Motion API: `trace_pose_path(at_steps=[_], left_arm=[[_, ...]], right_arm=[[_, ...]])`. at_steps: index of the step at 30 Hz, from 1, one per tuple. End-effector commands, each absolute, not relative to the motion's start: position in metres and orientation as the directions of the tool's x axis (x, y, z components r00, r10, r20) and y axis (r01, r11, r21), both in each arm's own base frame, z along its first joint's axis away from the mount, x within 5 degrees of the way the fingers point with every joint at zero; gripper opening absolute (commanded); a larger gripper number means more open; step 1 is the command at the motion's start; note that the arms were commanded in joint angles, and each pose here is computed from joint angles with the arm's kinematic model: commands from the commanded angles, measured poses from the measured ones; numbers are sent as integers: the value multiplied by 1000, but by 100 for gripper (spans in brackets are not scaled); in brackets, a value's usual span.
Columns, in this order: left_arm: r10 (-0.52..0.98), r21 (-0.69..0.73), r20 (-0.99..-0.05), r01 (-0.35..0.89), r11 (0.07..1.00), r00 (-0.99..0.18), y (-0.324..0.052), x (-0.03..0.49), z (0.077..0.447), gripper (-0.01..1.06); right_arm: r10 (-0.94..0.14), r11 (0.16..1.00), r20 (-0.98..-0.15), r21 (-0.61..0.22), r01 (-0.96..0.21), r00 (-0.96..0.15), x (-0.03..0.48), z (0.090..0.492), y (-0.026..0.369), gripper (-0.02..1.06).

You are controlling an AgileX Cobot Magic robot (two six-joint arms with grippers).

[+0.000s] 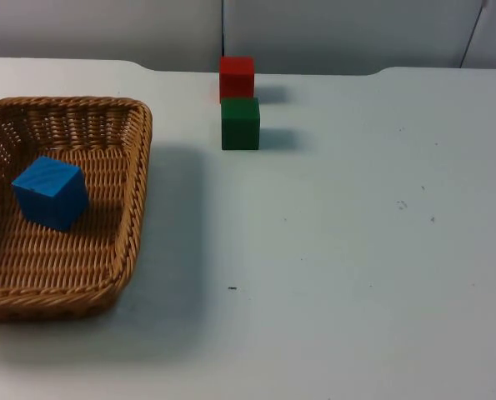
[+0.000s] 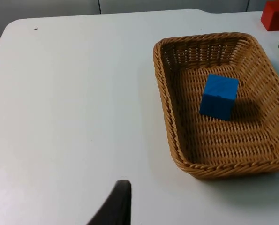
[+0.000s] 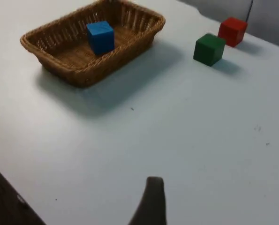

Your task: Pick up the basket with the left hand and place the blue cube into the basket with the right hand.

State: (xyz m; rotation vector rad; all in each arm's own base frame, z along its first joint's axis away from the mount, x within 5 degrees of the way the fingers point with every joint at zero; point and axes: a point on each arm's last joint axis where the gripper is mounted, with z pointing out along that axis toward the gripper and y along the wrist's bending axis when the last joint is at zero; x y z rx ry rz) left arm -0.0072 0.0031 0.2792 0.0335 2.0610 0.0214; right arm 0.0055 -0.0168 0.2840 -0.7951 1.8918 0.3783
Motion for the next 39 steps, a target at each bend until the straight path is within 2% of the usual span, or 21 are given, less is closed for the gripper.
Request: trace_pose_path(at_steps=[1,19,21,31,36,39], left_arm=[[26,18,-888,21,1000,-459,3,-7,279,105],[26,18,-888,21,1000,-459,3,-7,279,105],[26,18,-888,21,1000,-459,3,-7,279,105],[26,18,-888,21,1000,-459,3,-7,279,105],[26,18,-888,21,1000,-459,3,-7,279,105],[26,18,-888,21,1000,-459,3,-7,279,105]], right_arm=[[-362,721,-888,-75,-688,-284,5,280,-15,73],[-372,708,-889,-86,-701,-267,5,279,-13,73],[-372,707,-889,-84,-702,-268,5,279,-13,75],[-384,688,-886,-85,-721,-261,4,278,-11,103],[-386,684,-885,-86,-725,-259,3,278,-11,105],[-409,652,-882,-103,-751,-233,1,278,-9,105]])
